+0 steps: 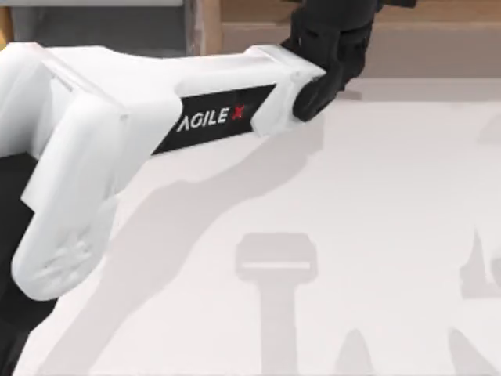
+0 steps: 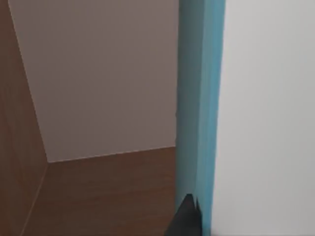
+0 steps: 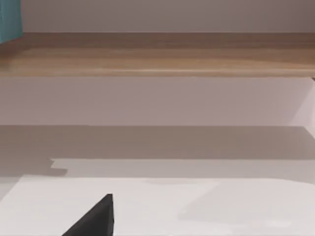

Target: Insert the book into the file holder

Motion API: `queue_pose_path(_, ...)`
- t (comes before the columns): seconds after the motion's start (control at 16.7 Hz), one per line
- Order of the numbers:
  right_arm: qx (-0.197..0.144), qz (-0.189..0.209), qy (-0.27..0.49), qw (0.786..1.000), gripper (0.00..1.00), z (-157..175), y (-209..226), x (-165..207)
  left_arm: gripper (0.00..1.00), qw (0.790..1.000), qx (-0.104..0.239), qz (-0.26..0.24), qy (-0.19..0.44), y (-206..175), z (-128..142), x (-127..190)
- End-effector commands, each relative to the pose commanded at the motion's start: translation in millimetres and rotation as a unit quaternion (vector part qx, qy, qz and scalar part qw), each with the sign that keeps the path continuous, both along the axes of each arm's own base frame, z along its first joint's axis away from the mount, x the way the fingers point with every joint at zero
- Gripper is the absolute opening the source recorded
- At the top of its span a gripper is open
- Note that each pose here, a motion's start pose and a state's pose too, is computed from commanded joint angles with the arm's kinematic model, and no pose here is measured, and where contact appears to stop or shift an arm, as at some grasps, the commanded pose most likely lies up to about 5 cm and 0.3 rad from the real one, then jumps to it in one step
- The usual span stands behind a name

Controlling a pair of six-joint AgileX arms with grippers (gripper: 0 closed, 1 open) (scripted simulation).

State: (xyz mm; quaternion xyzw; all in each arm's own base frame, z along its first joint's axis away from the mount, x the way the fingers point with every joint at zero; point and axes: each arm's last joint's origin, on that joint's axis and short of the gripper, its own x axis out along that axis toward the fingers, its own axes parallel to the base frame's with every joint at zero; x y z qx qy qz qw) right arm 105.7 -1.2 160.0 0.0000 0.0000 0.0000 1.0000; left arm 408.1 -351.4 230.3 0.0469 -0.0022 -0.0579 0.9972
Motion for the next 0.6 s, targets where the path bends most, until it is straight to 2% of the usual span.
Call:
queue_pose_path(0.3,0.000,0.000,0.000,1.000,1.00,0,0,0,0.00,0.993,0.094,-0.067,0.002,28,8,-33)
queue_pose_path(0.6,0.000,0.000,0.000,1.000,1.00,0,0,0,0.00,0.967,0.210,-0.144,-0.016,61,10,-79)
